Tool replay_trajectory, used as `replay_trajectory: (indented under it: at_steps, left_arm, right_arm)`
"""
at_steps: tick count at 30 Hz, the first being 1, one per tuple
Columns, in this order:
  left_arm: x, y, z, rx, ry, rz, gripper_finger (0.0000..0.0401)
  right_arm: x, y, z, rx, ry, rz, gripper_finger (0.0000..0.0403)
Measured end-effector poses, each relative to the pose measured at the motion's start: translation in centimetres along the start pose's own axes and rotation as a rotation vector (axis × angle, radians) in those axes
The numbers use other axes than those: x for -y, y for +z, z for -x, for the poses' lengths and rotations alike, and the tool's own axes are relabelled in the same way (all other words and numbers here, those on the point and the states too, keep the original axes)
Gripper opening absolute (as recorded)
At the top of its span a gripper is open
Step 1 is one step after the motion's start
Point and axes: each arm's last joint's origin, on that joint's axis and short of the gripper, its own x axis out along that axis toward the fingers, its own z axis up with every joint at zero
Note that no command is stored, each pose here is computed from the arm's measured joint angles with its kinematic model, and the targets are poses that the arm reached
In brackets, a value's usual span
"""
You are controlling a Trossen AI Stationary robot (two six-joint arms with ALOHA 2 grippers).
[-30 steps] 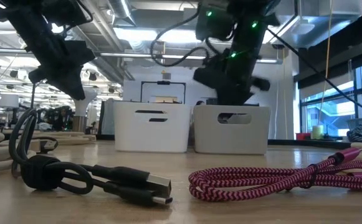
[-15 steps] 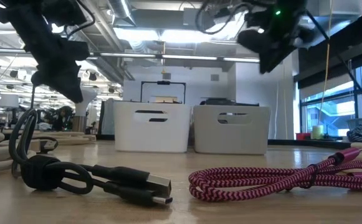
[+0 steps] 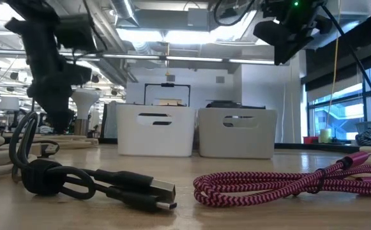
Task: Pick & Place USB Port
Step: Put the light brown HDMI cable into the black bin
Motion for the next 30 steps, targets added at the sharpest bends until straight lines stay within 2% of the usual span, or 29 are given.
replay_trajectory:
  at_steps: [8,13,18,22,27,30]
  left_arm:
    - [-0.4,0.7,-3.0,-0.170,0.052,-0.023,0.0184]
    - [-0.3,1.0,-4.5,-0.243,0.044,-0.013,0.0185]
    - [-0.1,1.3,-4.9,-0.243,0.001,-0.005,0.0176]
    - [0.0,1.3,-5.0,-0.250,-0.038,-0.002,0.0132]
    - [0.2,1.3,-5.0,-0.258,-0.085,0.007,0.0020]
    - [0.3,1.5,-5.0,-0.255,-0.083,0.018,0.0010]
  right_arm:
    - [0.1,-0.1,0.0,-0.003,-0.007,0.011,0.0099]
    - [0.1,-0.1,0.0,-0.004,-0.008,0.012,0.0099]
    - [0.1,-0.1,0.0,-0.005,-0.010,0.015,0.0099]
    - [0.2,-0.1,0.0,0.005,-0.016,0.031,0.0099]
    - [0.2,0.0,0.0,0.017,-0.023,0.040,0.0099]
    - [0.2,0.0,0.0,0.017,-0.024,0.041,0.0099]
